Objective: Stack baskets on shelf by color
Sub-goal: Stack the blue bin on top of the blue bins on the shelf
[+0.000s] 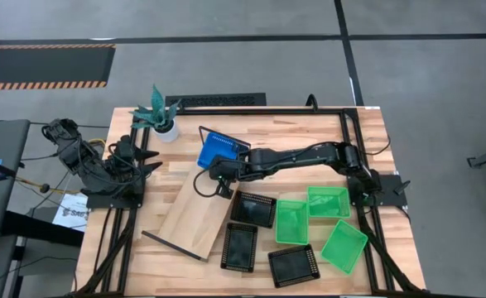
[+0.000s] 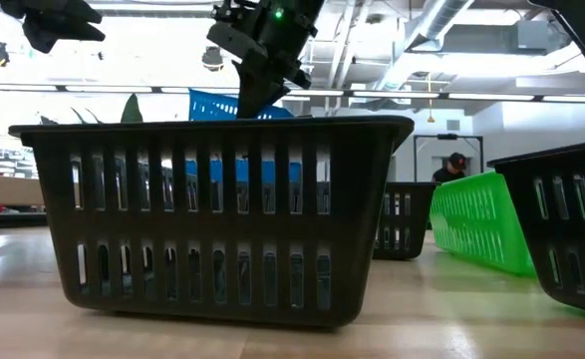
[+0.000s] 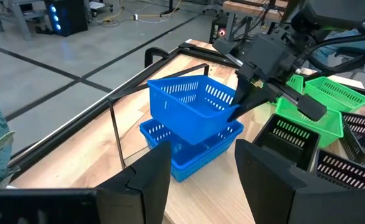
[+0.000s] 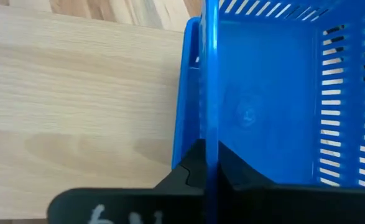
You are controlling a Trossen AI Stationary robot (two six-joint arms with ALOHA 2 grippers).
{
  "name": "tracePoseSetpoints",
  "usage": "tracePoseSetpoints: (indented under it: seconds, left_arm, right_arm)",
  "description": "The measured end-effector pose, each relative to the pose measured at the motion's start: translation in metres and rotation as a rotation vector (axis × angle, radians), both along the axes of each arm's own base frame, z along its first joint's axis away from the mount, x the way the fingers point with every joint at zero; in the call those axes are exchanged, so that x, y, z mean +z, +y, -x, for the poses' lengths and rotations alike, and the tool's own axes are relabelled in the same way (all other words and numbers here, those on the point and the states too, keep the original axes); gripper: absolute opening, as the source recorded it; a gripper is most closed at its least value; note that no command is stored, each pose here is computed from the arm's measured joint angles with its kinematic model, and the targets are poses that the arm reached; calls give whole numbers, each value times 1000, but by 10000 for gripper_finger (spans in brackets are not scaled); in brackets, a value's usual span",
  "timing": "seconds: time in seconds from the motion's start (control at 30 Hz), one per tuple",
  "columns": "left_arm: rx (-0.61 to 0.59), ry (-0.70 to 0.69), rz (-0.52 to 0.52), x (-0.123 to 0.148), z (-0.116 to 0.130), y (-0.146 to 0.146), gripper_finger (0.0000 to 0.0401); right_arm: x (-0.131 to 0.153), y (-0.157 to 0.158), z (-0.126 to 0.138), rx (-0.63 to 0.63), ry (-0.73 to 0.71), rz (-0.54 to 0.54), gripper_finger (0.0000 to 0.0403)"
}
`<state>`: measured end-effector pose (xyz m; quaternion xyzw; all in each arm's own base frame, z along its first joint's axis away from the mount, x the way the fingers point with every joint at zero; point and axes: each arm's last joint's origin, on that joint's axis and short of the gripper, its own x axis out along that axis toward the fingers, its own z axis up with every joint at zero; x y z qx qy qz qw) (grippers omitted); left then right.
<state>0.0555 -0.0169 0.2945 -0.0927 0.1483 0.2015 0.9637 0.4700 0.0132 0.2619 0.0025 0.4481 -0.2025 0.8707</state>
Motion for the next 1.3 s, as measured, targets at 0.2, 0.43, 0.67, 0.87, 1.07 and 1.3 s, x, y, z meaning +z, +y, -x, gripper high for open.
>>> tracePoseSetpoints:
  seconds: [0.2, 0.43, 0.67, 0.87, 1.07, 1.3]
  left_arm:
    - [-1, 0, 0, 0, 0, 0, 169]
    - [-1, 0, 1, 0, 0, 0, 169]
    - [-1, 0, 1, 0, 0, 0, 169]
    - [-3, 1, 2, 0, 0, 0, 169]
    - [-3, 1, 1, 0, 0, 0, 169]
    - [-2, 2, 1, 0, 0, 0, 169]
  right_arm:
    - [0, -5, 0, -21, -5, -14, 22]
    - [-1, -11, 0, -11, 6, -59, 27]
    - [-1, -13, 1, -14, 9, -58, 51]
    - [-1, -15, 0, -16, 8, -69, 63]
    - [-1, -18, 1, -26, 5, -72, 80]
    - [-1, -20, 1, -32, 6, -72, 106]
